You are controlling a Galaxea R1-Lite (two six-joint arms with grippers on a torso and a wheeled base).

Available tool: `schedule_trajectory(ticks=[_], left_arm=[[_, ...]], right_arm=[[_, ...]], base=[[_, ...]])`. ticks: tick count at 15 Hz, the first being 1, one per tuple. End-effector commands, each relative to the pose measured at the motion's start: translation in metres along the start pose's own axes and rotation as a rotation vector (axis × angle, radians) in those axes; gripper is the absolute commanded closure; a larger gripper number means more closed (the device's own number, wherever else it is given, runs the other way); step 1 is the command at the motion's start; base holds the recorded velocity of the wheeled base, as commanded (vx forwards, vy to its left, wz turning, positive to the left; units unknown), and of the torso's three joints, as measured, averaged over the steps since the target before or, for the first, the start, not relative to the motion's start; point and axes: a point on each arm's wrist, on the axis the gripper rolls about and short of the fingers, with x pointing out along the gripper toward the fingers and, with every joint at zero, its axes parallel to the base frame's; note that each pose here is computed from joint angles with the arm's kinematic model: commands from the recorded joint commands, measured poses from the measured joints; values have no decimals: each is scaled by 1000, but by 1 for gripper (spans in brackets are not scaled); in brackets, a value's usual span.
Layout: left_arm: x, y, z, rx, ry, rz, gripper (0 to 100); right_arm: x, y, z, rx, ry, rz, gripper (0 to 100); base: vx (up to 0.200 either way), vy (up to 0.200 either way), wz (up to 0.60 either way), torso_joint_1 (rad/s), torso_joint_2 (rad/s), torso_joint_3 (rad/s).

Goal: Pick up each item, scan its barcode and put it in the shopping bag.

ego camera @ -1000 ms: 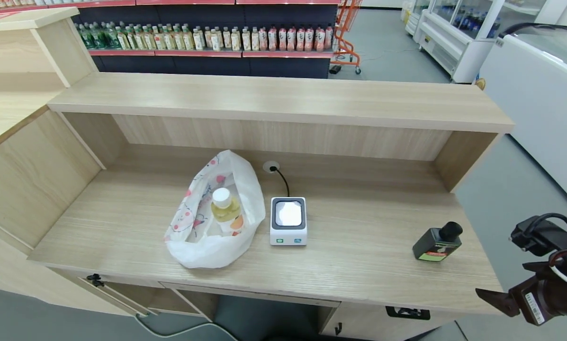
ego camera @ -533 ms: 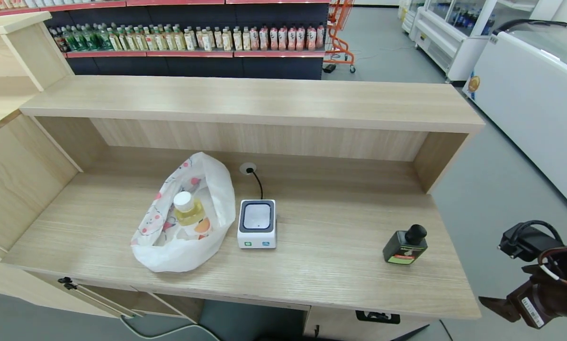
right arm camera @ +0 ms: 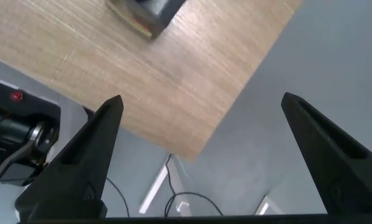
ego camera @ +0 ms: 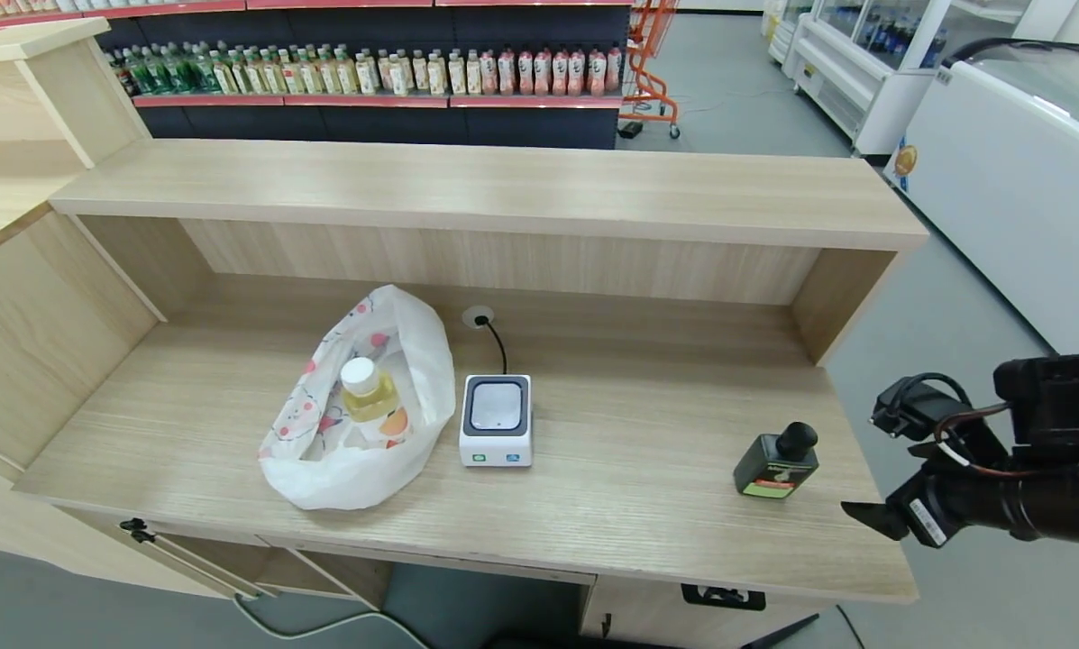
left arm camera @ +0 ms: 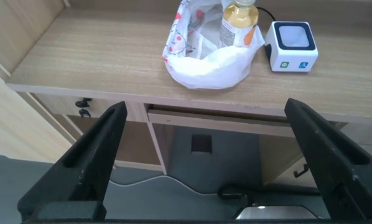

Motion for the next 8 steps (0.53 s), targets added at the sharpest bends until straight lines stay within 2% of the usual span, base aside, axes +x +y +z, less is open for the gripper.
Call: schedule_trajectory(ticks=[1,4,5,8], left_arm=[[0,0,0,0,1,0,0],[0,0,0,0,1,0,0],[0,0,0,0,1,0,0],[0,0,0,0,1,0,0]], right_arm=[[35,11,4,-30,3,76,0],[63,22,7,-51,-89,140,0],[75,26,10,-61,-146,172,0],[94,34,17,-90,-224,180,0]], base=[[0,0,0,0,0,0],[0,0,0,0,0,0],[0,0,0,0,0,0],[0,0,0,0,0,0]])
